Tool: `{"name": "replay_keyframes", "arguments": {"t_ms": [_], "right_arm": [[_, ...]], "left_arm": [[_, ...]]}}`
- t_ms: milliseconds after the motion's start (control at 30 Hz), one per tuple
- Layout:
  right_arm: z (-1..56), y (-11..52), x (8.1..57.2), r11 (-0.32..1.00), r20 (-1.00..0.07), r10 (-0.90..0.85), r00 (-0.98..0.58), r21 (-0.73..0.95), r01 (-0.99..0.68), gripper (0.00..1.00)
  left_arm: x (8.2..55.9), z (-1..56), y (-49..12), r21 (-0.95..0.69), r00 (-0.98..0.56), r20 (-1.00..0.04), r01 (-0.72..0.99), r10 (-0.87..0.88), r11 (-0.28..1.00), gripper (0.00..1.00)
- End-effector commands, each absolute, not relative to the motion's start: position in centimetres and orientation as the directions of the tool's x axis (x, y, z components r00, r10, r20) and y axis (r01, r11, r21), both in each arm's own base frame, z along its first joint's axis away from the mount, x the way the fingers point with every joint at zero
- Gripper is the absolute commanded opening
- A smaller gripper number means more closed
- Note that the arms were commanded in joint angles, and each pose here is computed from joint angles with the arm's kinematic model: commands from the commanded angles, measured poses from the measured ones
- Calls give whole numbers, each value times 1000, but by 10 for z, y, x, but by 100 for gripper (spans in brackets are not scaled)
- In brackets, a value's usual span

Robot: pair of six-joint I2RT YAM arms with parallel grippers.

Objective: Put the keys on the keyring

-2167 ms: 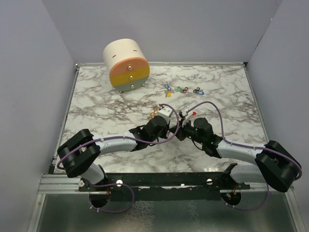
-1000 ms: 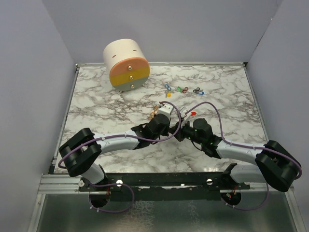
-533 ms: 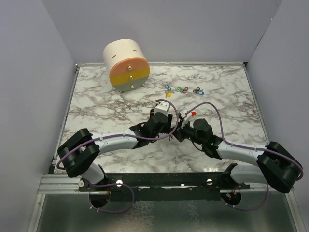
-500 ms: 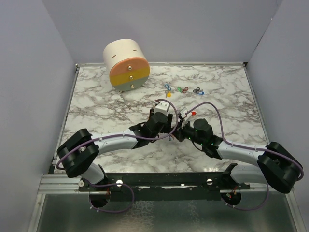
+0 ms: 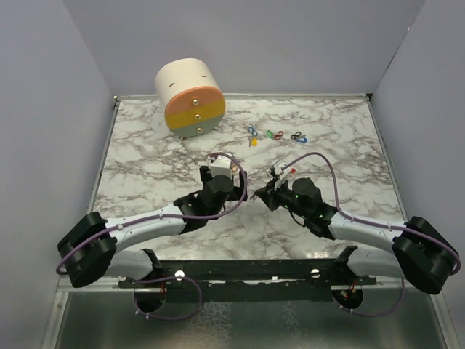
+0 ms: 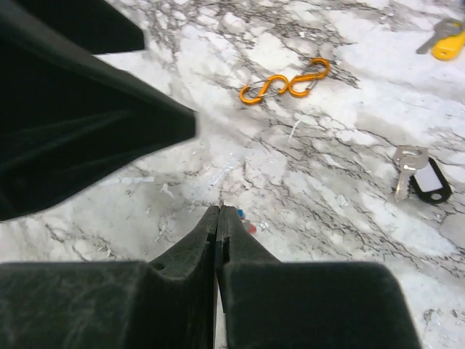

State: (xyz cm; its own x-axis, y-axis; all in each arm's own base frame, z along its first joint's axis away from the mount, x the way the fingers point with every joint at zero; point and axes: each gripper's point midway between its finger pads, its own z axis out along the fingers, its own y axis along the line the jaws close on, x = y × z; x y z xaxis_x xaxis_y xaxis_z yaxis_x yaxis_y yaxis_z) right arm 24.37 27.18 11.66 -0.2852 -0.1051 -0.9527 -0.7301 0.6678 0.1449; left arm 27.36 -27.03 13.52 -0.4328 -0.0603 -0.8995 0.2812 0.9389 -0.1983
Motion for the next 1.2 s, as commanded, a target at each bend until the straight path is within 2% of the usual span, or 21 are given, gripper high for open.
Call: {"name": "replay_keyframes", "arguments": {"t_ms": [0,300,533,900,1167], "right_arm": [[138,261,270,782,-958,-43,-285,146,-606,1],[166,260,326,904,-963,-30,-269,88,-418,1],[170,277,378,925,-961,-84,-263,23,-378,1],[124,278,431,934,-933,-107,-345,25,-357,1],[97,278,447,933,-914,-119,-388,31,-360,1]], "left_arm": [[272,149,-234,-208,-370,-920,175,-132,962,99],[267,153,-222,-208,-351,-926,175,-137,962,99],[268,148,-225,-199,-364,-923,185,-121,962,99],[268,147,-222,-203,-363,-923,183,-126,962,99],[268,146,-221,-204,-364,-923,180,-127,962,99]]}}
